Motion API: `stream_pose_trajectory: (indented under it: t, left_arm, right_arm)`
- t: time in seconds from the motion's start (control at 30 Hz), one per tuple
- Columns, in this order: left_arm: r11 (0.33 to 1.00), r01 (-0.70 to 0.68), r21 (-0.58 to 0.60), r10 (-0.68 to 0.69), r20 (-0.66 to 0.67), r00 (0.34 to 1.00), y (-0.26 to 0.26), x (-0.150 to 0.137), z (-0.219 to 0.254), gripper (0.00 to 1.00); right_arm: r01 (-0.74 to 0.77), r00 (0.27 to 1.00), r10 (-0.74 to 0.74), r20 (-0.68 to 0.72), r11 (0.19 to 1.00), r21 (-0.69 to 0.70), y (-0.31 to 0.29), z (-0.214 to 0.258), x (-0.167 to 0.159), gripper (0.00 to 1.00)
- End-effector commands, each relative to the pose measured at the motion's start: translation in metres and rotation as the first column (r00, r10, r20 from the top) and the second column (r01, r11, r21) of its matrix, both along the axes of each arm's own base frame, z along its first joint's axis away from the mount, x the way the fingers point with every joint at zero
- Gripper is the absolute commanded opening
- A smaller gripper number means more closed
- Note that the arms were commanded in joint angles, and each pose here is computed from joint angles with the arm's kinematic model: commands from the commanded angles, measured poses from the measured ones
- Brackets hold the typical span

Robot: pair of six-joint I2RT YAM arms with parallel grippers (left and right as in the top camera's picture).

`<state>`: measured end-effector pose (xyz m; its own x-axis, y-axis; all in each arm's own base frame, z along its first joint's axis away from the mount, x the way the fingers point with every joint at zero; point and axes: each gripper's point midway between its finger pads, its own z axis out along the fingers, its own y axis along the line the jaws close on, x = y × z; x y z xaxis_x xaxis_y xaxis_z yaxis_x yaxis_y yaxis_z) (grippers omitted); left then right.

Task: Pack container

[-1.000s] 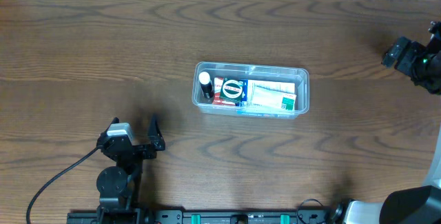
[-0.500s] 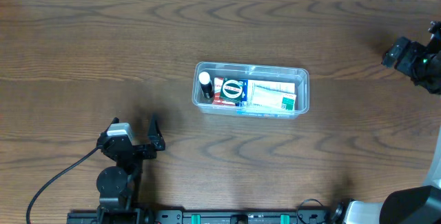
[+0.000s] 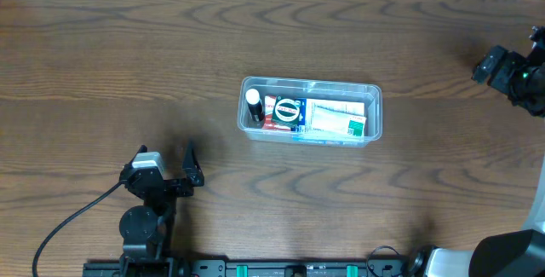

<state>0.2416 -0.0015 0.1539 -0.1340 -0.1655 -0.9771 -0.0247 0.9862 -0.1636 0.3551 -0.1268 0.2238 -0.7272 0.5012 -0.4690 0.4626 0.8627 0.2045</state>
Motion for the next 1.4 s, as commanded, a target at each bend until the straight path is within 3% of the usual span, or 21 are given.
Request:
stream_pose_trajectory:
  t: [0.0, 0.27, 0.33, 0.43, 0.57, 0.7, 0.83, 0.93, 1.37]
  left_arm:
    - [1.000, 0.009, 0.015, -0.009, -0.036, 0.999, -0.001, 0.001, -0.017, 0.98]
    - [1.000, 0.009, 0.015, -0.009, -0.036, 0.999, -0.001, 0.001, -0.017, 0.98]
    - [1.000, 0.009, 0.015, -0.009, -0.036, 0.999, -0.001, 0.001, -0.017, 0.98]
    - [1.000, 0.009, 0.015, -0.009, -0.036, 0.999, -0.001, 0.001, -0.017, 0.98]
    - [1.000, 0.009, 0.015, -0.009, -0.036, 0.999, -0.001, 0.001, -0.017, 0.98]
    - [1.000, 0.009, 0.015, -0.009, -0.036, 0.999, -0.001, 0.001, -0.017, 0.98]
    - [1.000, 0.009, 0.015, -0.009, -0.036, 0.999, -0.001, 0.001, -0.017, 0.98]
    - [1.000, 0.009, 0.015, -0.009, -0.036, 0.999, -0.001, 0.001, -0.017, 0.98]
    - [1.000, 0.009, 0.015, -0.009, -0.036, 0.999, -0.001, 0.001, -0.017, 0.98]
  right_arm:
    - [0.009, 1.000, -0.009, 0.012, 1.000, 0.000, 0.000, 0.005, -0.001, 0.99]
    - [-0.156, 0.980, 0.160, 0.119, 0.987, -0.044, 0.070, 0.039, -0.022, 0.99]
    - [-0.238, 0.956, 0.257, 0.142, 0.962, -0.137, 0.091, 0.041, -0.031, 0.99]
    - [-0.301, 0.916, 0.347, 0.201, 0.926, -0.227, 0.118, 0.033, -0.047, 0.99]
    - [-0.337, 0.865, 0.399, 0.305, 0.912, -0.234, 0.137, 0.011, -0.063, 0.99]
    - [-0.360, 0.745, 0.455, 0.488, 0.890, -0.280, 0.151, 0.003, -0.067, 0.99]
    - [-0.407, 0.515, 0.578, 0.633, 0.815, -0.413, 0.174, 0.002, -0.076, 0.99]
    - [-0.401, 0.422, 0.610, 0.671, 0.789, -0.465, 0.182, -0.008, -0.085, 0.99]
    - [-0.340, 0.368, 0.605, 0.707, 0.795, -0.503, 0.178, -0.050, -0.108, 0.99]
